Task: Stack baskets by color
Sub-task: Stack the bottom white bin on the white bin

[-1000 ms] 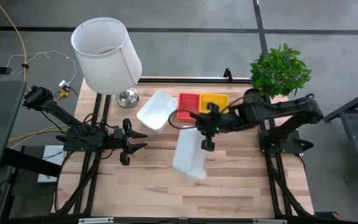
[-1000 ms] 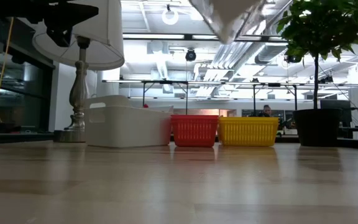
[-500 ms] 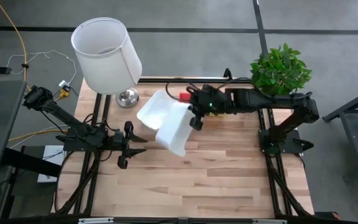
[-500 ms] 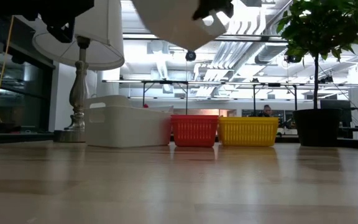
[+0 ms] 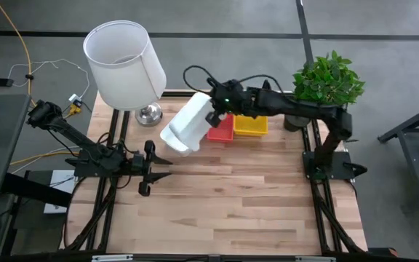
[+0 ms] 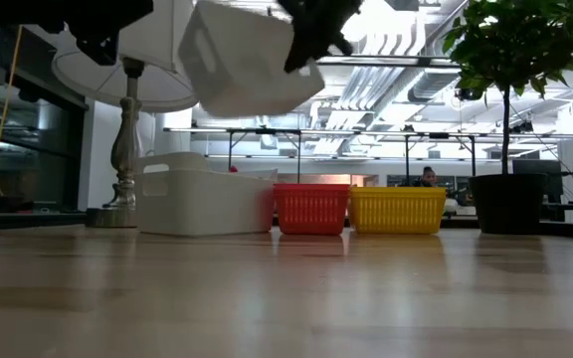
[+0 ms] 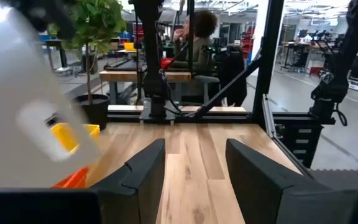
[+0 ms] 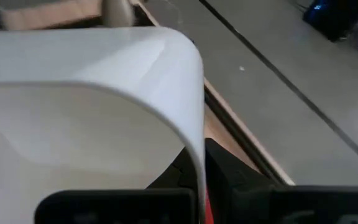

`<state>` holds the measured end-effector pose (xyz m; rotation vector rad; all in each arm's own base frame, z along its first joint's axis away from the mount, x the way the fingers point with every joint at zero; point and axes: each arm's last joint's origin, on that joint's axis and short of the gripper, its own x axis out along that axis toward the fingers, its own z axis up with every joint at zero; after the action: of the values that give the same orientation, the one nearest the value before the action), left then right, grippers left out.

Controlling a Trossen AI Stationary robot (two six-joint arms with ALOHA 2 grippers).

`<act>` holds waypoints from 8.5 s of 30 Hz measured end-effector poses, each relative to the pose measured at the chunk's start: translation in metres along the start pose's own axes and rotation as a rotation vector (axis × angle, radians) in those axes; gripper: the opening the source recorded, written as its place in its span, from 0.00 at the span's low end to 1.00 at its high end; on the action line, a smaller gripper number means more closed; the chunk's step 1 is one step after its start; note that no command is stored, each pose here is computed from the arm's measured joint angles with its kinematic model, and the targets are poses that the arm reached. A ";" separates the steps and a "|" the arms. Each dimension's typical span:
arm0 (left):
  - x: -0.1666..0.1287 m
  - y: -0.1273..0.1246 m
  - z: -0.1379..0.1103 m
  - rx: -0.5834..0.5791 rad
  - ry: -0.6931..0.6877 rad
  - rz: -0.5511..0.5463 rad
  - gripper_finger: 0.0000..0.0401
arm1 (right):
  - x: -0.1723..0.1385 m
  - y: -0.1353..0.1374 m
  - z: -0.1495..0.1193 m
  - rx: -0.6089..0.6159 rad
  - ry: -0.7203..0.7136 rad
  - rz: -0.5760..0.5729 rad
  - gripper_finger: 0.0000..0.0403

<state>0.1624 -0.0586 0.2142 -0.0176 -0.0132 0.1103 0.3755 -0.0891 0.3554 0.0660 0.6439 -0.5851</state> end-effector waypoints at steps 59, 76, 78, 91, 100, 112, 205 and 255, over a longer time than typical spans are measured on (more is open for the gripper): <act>-0.005 -0.009 0.001 0.011 -0.004 -0.047 0.39 | 0.075 0.009 -0.030 -0.378 0.275 0.183 0.00; -0.005 -0.009 0.001 0.008 -0.009 -0.047 0.39 | 0.073 0.019 -0.025 -0.353 0.218 0.319 0.00; -0.005 -0.009 0.001 0.008 -0.009 -0.047 0.39 | 0.073 0.020 -0.023 -0.347 0.189 0.342 0.00; -0.005 -0.009 0.003 0.007 -0.027 -0.047 0.39 | 0.044 0.026 0.005 -0.383 0.140 0.548 0.00; -0.005 -0.009 0.003 0.004 -0.028 -0.047 0.39 | 0.036 0.031 0.010 -0.310 0.159 0.667 0.00; -0.005 -0.009 0.003 0.004 -0.026 -0.048 0.39 | 0.086 0.021 -0.009 -0.260 0.248 0.730 0.00; -0.005 -0.010 0.002 -0.026 -0.020 -0.056 0.39 | 0.133 -0.008 -0.034 -0.294 0.401 0.528 0.30; -0.005 -0.009 0.001 0.006 -0.013 -0.044 0.39 | -0.027 -0.032 -0.116 -0.153 0.206 0.582 0.03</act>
<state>0.1581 -0.0684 0.2158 -0.0106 -0.0261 0.0667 0.2778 -0.0753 0.2816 0.1651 0.8242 0.0345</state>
